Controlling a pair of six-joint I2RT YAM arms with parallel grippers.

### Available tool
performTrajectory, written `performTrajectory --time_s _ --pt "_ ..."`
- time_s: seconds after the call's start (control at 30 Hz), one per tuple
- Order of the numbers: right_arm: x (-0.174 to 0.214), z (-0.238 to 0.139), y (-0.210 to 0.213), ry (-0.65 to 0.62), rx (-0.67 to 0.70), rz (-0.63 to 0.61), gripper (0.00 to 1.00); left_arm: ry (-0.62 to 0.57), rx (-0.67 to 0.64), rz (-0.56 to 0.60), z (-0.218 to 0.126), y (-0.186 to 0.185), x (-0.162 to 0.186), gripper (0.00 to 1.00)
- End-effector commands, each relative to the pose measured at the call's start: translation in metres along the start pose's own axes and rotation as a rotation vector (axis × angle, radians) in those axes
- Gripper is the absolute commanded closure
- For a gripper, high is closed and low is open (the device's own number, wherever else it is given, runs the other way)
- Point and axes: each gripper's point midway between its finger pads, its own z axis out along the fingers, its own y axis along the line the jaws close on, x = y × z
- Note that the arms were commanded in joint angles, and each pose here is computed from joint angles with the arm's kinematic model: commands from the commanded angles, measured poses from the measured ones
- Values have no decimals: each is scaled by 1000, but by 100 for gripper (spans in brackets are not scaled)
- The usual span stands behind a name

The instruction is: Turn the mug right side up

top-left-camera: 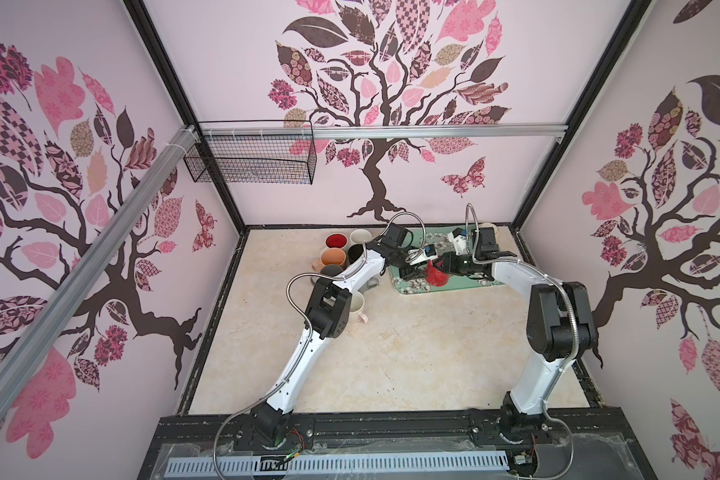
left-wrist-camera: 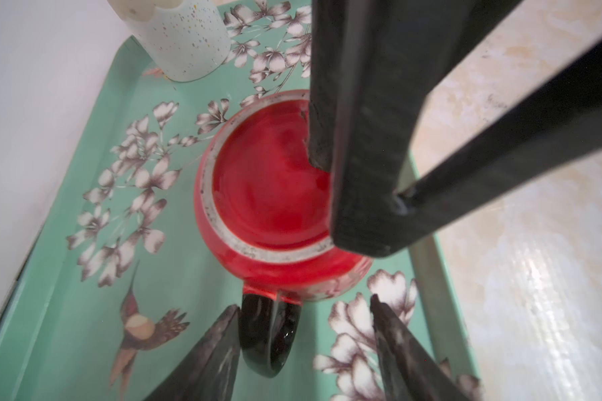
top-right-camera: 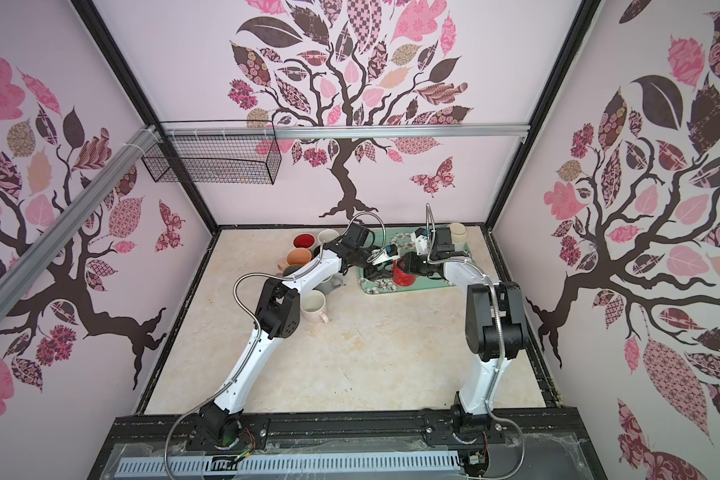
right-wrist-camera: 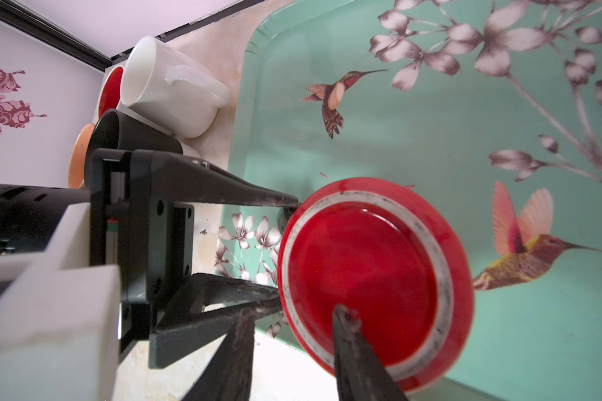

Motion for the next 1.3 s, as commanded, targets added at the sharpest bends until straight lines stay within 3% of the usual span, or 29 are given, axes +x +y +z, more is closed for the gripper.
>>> performTrajectory --time_s 0.0,0.07,0.3,0.43,0.93,1.27 --pt "-5 -12 8 -27 4 -8 60 -35 34 24 -3 -12 -20 57" --pt "-7 -15 11 -37 0 -5 60 -25 23 16 -4 -16 -21 68" --pt "-9 -29 24 -70 -35 4 60 12 -6 -14 -2 -26 -23 82" --pt "-10 -41 30 -108 -34 3 57 45 -7 -43 0 -31 -23 99" --pt "-12 -88 42 -320 -89 144 51 -112 -107 -348 -37 -18 -71 100" --pt "-4 -95 35 -338 -71 181 50 -149 -106 -400 -55 -21 -86 100"
